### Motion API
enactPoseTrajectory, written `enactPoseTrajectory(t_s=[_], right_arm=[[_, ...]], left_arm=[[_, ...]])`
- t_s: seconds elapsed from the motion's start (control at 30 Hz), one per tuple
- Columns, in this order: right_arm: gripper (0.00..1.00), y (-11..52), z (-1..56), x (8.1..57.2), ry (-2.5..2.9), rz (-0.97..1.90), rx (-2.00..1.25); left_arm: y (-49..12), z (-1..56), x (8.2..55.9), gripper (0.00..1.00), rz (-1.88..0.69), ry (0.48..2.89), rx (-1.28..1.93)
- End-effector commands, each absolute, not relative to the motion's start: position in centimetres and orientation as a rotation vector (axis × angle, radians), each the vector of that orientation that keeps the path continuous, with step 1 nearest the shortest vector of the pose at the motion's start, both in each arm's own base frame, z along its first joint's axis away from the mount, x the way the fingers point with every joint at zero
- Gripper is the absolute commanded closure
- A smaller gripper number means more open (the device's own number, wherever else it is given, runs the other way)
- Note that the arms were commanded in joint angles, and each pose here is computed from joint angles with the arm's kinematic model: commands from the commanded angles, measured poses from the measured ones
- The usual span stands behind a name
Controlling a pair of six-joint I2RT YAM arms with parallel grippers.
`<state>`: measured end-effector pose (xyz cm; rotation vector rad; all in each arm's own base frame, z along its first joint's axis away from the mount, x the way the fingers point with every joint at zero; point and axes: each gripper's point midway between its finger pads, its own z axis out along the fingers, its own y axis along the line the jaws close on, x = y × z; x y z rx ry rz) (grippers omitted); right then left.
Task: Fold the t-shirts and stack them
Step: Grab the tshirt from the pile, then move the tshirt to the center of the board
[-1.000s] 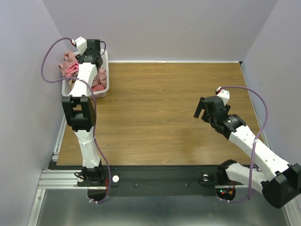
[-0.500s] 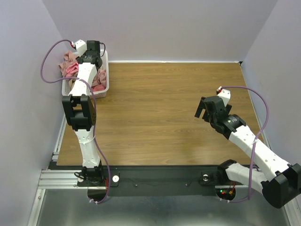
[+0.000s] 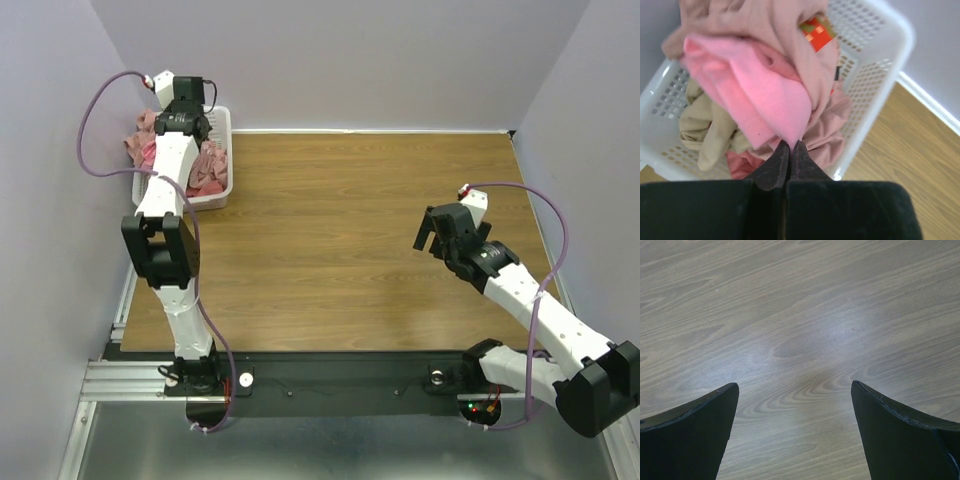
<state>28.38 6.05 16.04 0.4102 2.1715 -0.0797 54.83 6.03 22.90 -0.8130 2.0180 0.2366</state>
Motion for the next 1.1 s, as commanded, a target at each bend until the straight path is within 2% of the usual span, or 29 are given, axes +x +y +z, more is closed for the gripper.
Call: enactPoseTrajectory(t_s=[0.0,0.3,0.5,0.7,0.83,1.07], right_arm=[[0.00,6.3,17.8,29.2,2.125,-0.057,0.422],[0.00,7.2,18.5,28.6,2.123,0.038,0.397],[0.00,7.5,18.9,28.3,2.121,0.074,0.380],[0.00,6.3,20.8,28.4,2.034,0.058,0.458],[0.00,6.0,22.6,28.1,1.975,0.090,0.491],[0.00,5.7,24.2,27.5,1.924,0.132,0.506]], left_arm=[[1.6,43.0,49.0,1.00,0.003,1.653,-0.628],[-0.7,62.8,36.7,1.00,-0.252,1.171,-0.396],[-3.2,69.0,32.7,1.00,-0.414,1.031,-0.275],[-12.6,67.9,31.6,1.00,-0.716,1.083,-0.002],[-19.4,63.7,31.6,1.00,-0.804,1.200,0.089],[-25.7,58.9,29.4,1.00,-0.919,1.310,0.129]])
